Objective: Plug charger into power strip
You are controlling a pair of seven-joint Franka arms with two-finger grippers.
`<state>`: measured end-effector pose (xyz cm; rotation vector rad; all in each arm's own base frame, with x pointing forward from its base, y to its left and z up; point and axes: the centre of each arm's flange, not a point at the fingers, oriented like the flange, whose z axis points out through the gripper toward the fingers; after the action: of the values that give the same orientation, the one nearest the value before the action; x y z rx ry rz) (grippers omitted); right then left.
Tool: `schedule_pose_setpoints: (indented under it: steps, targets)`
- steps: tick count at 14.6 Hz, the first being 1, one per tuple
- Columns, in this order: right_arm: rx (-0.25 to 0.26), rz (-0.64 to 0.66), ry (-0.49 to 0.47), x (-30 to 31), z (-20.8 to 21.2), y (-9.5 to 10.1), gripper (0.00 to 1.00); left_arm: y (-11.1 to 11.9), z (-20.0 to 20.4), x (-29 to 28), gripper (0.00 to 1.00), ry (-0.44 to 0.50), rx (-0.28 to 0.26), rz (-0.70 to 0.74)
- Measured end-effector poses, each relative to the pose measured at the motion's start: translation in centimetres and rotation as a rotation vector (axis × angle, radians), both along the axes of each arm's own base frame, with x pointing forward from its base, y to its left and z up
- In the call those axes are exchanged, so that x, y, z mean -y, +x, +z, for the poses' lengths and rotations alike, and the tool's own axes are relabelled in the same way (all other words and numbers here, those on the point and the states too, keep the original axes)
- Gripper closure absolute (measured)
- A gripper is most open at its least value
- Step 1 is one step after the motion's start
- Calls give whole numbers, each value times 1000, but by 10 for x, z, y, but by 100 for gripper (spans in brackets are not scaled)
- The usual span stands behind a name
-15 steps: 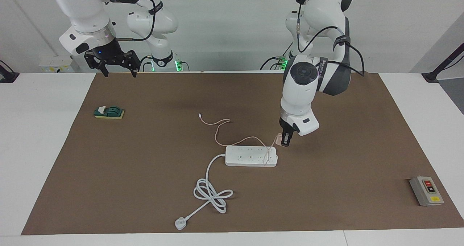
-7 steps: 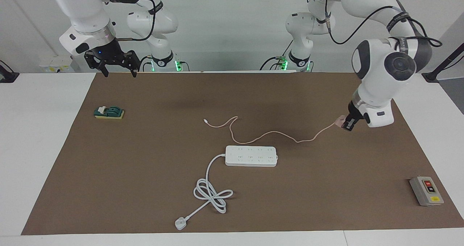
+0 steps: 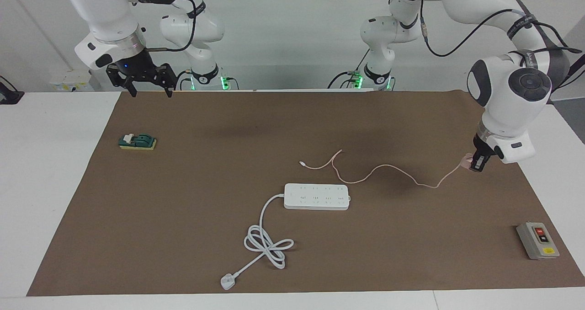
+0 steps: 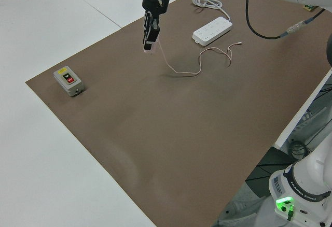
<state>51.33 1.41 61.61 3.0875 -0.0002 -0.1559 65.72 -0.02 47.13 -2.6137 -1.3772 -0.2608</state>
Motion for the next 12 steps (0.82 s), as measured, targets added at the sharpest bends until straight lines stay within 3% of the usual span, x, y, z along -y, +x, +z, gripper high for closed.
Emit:
schedule_pose_setpoints:
  steps: [2, 5, 9, 12]
  targets:
    - [0, 0, 0, 0, 0, 0, 0, 7, -12, 26, 69, -62, 146, 150]
    - [0, 0, 0, 0, 0, 0, 0, 6, -19, 75, 69, -156, 243, 322]
    - [0, 0, 0, 0, 0, 0, 0, -6, -19, 150, 69, -249, 254, 410]
    - [0, 0, 0, 0, 0, 0, 0, -24, -38, 215, 69, -280, 214, 438]
